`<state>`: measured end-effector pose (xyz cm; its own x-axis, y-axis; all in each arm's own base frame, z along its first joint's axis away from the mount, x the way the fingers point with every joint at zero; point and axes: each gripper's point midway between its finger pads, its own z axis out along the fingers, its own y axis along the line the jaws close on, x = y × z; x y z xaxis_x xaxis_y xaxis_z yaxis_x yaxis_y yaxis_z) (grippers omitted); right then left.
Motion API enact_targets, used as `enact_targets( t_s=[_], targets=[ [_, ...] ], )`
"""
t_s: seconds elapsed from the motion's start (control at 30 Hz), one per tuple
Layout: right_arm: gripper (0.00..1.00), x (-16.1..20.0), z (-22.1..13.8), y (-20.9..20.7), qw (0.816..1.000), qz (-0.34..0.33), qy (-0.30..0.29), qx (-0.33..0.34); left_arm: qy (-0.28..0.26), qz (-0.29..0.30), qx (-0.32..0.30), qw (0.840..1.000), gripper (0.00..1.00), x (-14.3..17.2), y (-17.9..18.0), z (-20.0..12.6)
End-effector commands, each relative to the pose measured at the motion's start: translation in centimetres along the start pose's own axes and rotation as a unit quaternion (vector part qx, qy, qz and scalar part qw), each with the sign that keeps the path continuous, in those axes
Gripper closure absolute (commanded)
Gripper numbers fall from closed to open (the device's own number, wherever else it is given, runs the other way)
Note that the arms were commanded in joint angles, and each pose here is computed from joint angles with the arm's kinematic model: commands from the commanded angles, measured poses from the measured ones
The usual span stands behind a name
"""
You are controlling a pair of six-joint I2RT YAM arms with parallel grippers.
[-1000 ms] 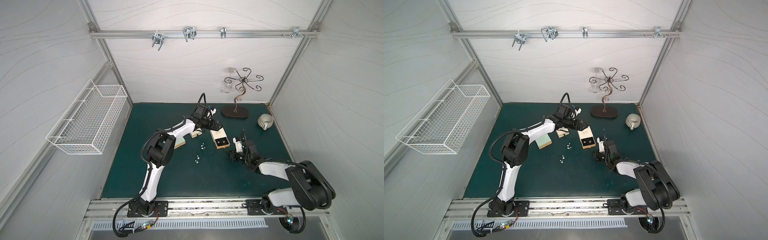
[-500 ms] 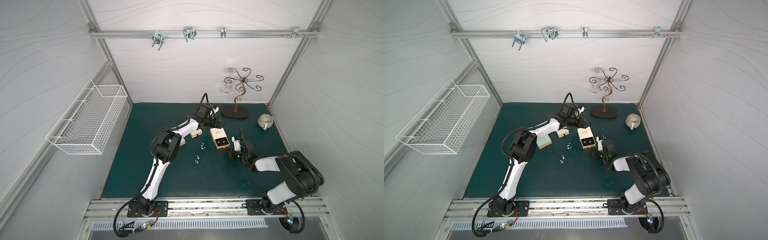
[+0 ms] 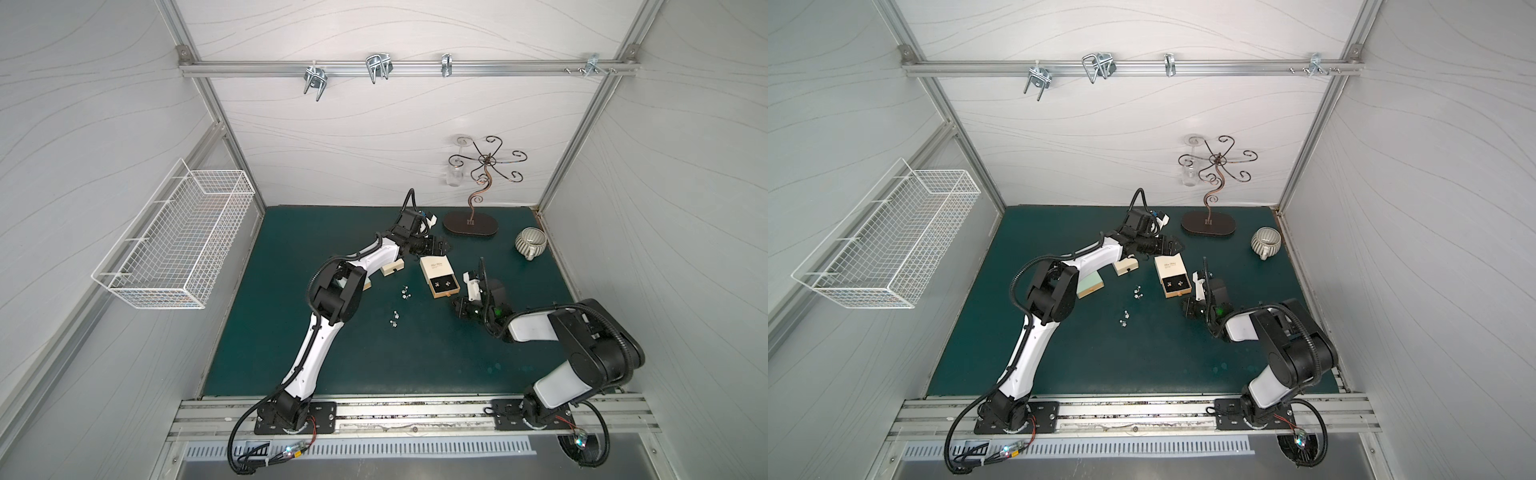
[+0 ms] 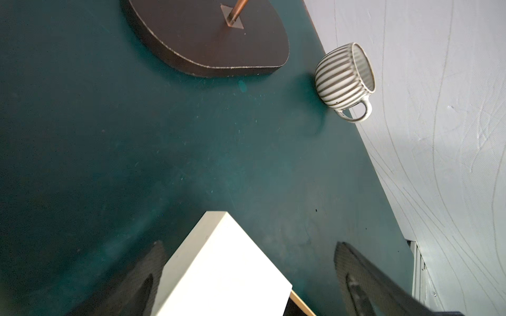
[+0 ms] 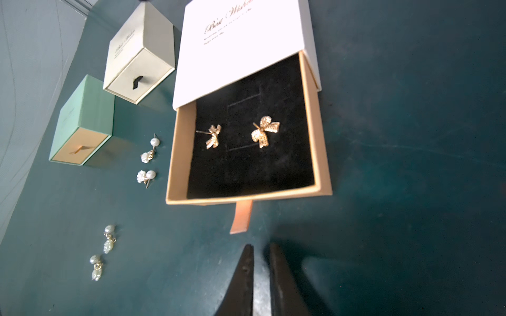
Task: Place the earrings into the drawer-style jewelry box
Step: Close the drawer of the jewelry box.
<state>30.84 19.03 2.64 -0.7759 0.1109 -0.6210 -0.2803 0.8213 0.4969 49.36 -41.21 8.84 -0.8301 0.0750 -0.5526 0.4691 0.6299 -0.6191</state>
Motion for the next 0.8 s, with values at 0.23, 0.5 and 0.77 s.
enact_targets(
  t_s=[0.23, 0.5, 0.77],
  targets=[
    [0.85, -1.8, 0.5, 0.0, 1.0, 0.005, -0.022, 0.001, 0.0, -0.003, 0.019, 1.0, 0.01, -0.5, -0.8, 0.5],
    [0.85, -2.1, 0.9, 0.0, 1.0, 0.009, -0.023, -0.001, 0.016, 0.002, 0.017, 1.0, 0.01, 0.7, -0.8, 0.9],
    [0.85, -2.6, 1.7, 0.1, 1.0, 0.019, -0.023, -0.008, 0.019, 0.006, 0.02, 1.0, 0.01, 0.9, -1.1, 0.8]
  ],
)
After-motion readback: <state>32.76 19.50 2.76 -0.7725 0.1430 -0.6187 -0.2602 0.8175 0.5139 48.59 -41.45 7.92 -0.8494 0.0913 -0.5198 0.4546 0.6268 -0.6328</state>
